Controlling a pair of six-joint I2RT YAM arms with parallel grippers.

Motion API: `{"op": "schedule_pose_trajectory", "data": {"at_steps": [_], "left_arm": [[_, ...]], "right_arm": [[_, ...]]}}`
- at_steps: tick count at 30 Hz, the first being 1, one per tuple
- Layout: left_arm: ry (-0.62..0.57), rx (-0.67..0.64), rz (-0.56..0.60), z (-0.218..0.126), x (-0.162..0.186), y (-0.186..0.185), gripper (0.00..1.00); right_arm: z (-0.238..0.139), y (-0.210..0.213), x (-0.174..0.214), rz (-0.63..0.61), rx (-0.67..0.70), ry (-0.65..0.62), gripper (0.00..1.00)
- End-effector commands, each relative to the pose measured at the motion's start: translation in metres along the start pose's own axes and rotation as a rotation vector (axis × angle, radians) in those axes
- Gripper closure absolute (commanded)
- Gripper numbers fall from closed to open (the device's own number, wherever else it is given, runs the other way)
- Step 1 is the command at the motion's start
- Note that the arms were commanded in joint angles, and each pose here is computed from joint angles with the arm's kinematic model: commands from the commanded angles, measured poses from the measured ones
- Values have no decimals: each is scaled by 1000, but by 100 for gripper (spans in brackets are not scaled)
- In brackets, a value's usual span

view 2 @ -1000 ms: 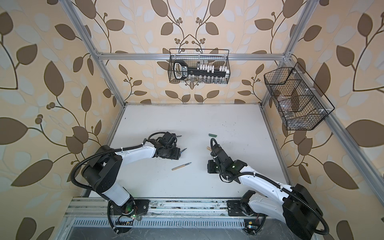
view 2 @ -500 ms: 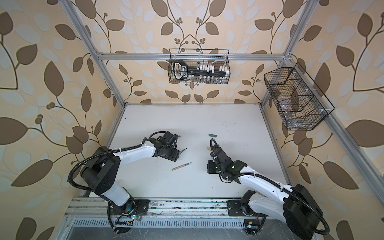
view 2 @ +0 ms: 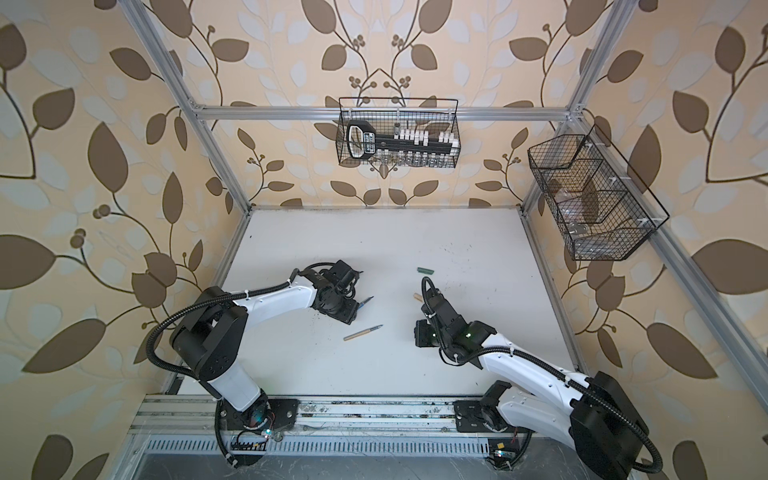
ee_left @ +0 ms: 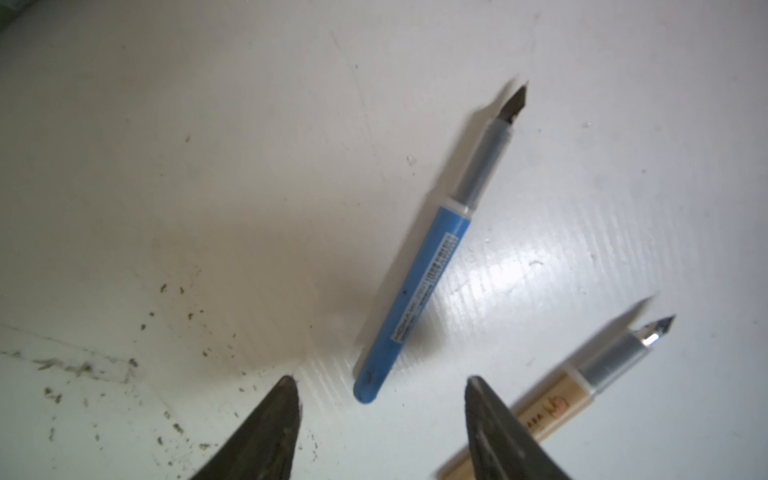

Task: Insert the pens into the pen caps
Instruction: 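Align the left gripper with the blue pen body and close on it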

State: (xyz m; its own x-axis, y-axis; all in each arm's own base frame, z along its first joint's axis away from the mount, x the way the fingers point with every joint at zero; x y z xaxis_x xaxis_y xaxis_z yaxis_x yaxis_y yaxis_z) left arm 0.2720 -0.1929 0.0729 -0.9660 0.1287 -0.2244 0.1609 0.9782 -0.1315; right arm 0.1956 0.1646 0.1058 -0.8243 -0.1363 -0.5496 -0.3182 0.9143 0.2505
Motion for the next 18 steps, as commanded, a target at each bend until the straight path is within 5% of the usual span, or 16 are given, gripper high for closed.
{"op": "schedule_pose_trajectory", "data": {"at_steps": [1,18], "left_arm": [[20,-7,28,-3,-2,-4,36],[111,-17,65,11,-1,-9,45]], "right_arm": [[-3,3,-3,-4,-5,-5,88],[2,2,2,0,-8,5,88]]}}
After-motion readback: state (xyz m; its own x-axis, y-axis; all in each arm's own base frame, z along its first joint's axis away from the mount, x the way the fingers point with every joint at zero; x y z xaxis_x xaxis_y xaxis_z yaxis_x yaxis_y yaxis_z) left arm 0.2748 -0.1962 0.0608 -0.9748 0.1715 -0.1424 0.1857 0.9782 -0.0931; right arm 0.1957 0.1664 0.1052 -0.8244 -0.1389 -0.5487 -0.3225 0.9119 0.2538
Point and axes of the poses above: each gripper's point midway between its finger pads, its own z axis out along the fingers, its own y axis along the line the jaws close on, x = y × z, the point moved 4 cm from there along -z, back along the fingers, and after that the axes turned 13 degrees about -z, right-handed, at the moved point
